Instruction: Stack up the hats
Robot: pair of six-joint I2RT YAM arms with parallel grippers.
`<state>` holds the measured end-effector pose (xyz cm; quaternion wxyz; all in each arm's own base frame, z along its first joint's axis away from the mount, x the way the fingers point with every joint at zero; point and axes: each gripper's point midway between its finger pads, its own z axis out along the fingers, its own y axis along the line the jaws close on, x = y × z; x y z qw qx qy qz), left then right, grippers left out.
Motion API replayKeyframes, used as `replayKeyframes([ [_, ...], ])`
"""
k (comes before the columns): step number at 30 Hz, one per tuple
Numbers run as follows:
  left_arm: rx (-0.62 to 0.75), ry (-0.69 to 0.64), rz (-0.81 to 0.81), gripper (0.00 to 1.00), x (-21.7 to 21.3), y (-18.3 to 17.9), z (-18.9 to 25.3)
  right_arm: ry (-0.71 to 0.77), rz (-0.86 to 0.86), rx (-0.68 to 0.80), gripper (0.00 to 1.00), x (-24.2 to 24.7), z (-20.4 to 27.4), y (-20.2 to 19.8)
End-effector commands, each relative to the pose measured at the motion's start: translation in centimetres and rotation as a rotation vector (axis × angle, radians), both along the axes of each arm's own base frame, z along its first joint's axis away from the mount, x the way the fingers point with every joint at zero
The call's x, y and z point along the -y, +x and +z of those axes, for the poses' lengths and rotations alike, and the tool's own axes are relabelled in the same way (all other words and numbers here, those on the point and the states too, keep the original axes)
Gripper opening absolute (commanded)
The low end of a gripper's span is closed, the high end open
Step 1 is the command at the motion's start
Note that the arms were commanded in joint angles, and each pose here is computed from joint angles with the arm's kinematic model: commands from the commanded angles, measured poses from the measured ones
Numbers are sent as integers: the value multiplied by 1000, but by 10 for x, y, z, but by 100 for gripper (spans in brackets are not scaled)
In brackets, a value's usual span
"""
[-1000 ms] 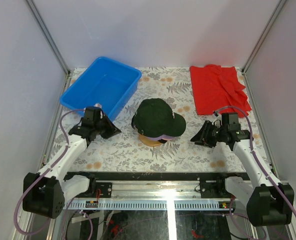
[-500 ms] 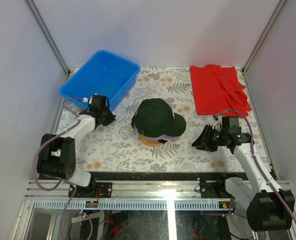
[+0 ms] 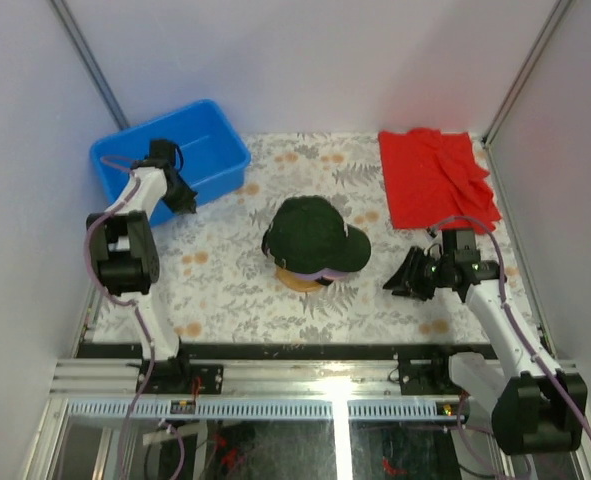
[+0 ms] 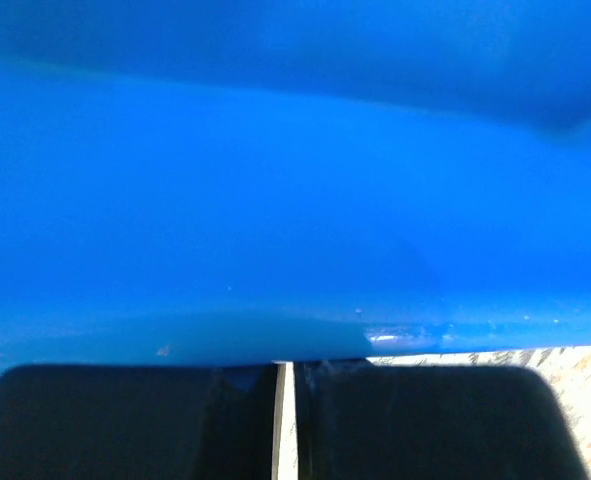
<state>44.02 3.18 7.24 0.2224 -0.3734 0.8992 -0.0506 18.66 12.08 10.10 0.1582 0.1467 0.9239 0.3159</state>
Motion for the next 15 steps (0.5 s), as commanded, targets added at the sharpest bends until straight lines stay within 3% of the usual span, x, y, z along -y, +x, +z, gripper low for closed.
replayKeyframes([
  [1,263,206,129,0,-106,80,21,12,-35,17,42,-2,13,16],
  [10,341,106,30,0,-110,133,15,-3,-48,19,42,0,20,30],
  [15,469,110,-33,0,-93,146,59,-37,-37,43,42,4,29,36],
])
